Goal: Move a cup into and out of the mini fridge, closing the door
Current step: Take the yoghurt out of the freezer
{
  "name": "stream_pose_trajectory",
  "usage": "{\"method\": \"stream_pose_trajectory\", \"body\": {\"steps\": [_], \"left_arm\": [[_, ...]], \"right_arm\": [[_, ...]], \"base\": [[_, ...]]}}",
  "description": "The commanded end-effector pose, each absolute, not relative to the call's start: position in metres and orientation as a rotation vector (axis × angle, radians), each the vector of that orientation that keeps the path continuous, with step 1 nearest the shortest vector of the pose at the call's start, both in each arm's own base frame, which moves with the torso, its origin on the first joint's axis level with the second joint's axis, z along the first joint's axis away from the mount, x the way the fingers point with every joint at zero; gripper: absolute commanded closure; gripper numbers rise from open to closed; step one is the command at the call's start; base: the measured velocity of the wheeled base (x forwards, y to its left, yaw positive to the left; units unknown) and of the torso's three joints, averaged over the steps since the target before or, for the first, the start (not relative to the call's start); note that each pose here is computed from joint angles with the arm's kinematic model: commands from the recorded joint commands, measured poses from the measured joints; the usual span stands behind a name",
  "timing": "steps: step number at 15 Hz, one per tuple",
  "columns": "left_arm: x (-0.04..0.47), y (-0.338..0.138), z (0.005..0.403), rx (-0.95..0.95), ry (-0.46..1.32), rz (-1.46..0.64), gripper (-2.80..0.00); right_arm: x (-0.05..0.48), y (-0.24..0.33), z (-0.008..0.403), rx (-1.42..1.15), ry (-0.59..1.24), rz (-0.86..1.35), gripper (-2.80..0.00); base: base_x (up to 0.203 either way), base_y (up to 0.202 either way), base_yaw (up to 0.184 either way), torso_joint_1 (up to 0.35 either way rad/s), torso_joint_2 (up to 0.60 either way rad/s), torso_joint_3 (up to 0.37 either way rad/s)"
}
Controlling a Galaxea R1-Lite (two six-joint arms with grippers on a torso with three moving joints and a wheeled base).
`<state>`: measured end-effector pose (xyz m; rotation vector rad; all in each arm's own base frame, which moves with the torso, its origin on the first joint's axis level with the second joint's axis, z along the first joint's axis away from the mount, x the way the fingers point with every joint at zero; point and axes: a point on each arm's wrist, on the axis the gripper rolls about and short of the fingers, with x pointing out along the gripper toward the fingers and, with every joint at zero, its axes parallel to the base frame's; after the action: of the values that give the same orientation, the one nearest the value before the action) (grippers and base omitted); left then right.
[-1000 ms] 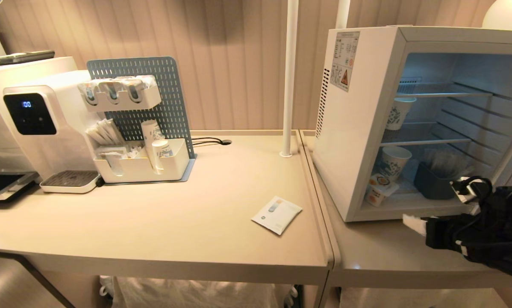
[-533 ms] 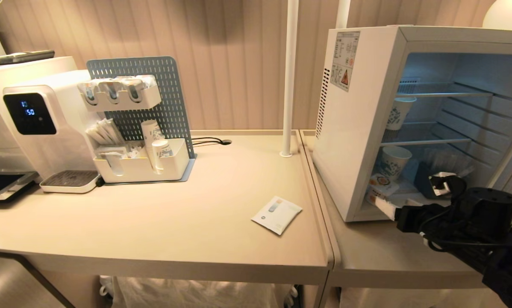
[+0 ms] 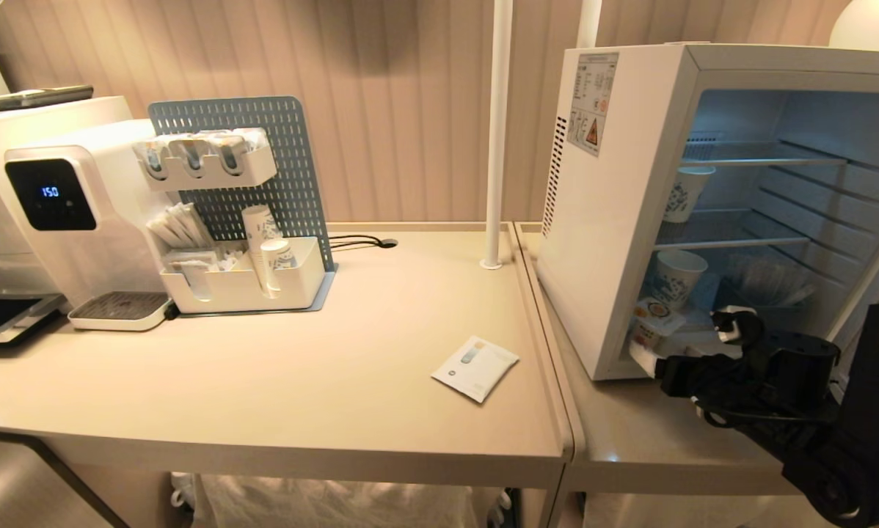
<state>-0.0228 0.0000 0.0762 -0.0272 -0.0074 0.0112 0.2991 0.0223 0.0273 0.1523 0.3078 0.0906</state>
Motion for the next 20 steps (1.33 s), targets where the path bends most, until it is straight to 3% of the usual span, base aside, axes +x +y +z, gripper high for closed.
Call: {"method": "stream_pose_trajectory", "body": {"steps": [1,12,13,20], "left_arm": [[-0.023,0.0,0.076,-0.028,-0.005,0.012,0.0],[-0.023,0.0,0.076,-0.029,-0.005,0.012,0.0],[-0.023,0.0,0.076,-0.029,-0.005,0.012,0.0],[-0.023,0.0,0.076,-0.029,-0.005,0.012,0.0]], "right_arm": [[0.309,0.021,0.027,0.153,0.281,0.087,-2.8],[0.34,0.022,0.038,0.156,0.27,0.086,-2.8],[0.339,0.023,0.038,0.154,0.281,0.086,0.0],[0.332,0.022,0.043,0.157,0.285,0.085,0.0]], "base": [[0.0,0.0,0.0,0.0,0.0,0.0],[0.0,0.0,0.0,0.0,0.0,0.0],[0.0,0.0,0.0,0.0,0.0,0.0],[0.0,0.0,0.0,0.0,0.0,0.0]]}}
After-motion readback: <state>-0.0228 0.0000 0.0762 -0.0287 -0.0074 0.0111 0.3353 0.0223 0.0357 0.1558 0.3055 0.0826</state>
